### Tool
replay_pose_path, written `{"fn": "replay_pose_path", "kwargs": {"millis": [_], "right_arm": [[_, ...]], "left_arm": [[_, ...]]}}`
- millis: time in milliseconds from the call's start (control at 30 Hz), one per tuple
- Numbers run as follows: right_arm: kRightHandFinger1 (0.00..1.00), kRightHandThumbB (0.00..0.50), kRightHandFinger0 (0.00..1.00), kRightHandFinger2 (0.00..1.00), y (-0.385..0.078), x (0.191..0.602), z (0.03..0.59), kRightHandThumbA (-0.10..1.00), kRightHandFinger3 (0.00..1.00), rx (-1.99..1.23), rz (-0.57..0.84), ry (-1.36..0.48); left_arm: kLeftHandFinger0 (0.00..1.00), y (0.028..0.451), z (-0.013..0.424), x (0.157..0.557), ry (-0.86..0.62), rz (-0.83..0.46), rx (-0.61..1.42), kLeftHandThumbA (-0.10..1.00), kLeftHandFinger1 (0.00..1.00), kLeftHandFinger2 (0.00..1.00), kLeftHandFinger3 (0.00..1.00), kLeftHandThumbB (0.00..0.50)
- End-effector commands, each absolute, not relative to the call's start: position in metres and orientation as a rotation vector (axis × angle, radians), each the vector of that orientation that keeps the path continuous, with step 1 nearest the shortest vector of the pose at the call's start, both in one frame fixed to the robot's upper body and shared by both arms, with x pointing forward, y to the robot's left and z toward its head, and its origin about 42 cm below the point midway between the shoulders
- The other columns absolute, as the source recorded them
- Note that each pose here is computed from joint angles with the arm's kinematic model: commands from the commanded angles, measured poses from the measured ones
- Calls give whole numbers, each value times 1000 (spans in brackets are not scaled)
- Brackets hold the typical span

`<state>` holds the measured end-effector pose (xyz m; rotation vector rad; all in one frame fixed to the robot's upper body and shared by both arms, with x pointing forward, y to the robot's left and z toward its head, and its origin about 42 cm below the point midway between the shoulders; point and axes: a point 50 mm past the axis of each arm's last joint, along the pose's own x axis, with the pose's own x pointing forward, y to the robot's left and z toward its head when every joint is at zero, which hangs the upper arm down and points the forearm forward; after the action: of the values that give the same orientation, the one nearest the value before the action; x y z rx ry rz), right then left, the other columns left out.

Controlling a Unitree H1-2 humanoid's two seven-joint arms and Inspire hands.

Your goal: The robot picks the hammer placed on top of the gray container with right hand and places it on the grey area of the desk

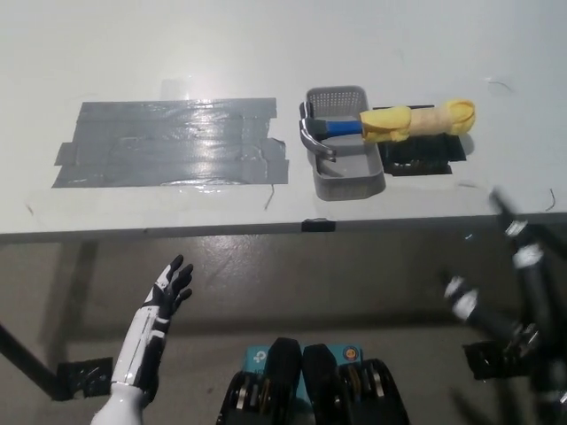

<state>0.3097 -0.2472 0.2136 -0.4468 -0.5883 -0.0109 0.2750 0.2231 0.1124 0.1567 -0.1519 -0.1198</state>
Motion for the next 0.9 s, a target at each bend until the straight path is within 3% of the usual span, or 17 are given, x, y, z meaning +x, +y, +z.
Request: {"fn": "replay_pose_path", "kwargs": {"millis": [0,33,133,200,333,367,467,500,567,700,733,867], "right_arm": [[1000,193,1000,1000,-267,348,283,796,1000,-582,10,-628],[1000,216,1000,1000,-272,359,297,803,1000,-612,25,-620],[1000,209,1000,1000,-280,392,335,880,1000,-724,85,-598],[1000,253,1000,1000,-279,419,367,922,1000,-797,123,-545],[1000,287,1000,1000,-273,456,402,916,1000,-849,186,-478],[1000,300,1000,1000,-267,466,412,1000,1000,-902,195,-423],[1000,302,1000,1000,-267,468,414,1000,1000,-911,200,-408],[1000,327,1000,1000,-248,506,429,1000,1000,-1055,280,-269],[1000,359,1000,1000,-242,518,431,1000,1000,-1111,302,-225],[1000,363,1000,1000,-234,533,432,1000,1000,-1200,330,-160],[1000,396,1000,1000,-228,545,429,1000,1000,-1243,350,-132],[1000,411,1000,1000,-211,564,423,1000,1000,-1333,403,-68]], "left_arm": [[1000,219,120,278,-217,-130,163,948,1000,1000,1000,126],[1000,219,120,278,-217,-130,165,949,1000,1000,1000,129],[1000,219,121,279,-218,-134,171,959,1000,1000,1000,136],[1000,218,122,281,-225,-134,170,963,1000,1000,1000,139],[1000,216,123,282,-224,-138,168,964,1000,1000,1000,138],[1000,216,123,282,-226,-140,167,962,1000,1000,1000,132],[1000,215,123,282,-227,-140,167,962,1000,1000,1000,133],[1000,216,124,281,-227,-142,160,956,1000,1000,1000,136],[1000,216,124,280,-226,-141,159,954,1000,1000,1000,137],[1000,217,125,280,-227,-136,157,947,1000,1000,1000,141],[1000,217,125,280,-230,-136,158,945,1000,1000,1000,135],[1000,217,127,281,-237,-137,165,949,1000,1000,1000,138]]}}
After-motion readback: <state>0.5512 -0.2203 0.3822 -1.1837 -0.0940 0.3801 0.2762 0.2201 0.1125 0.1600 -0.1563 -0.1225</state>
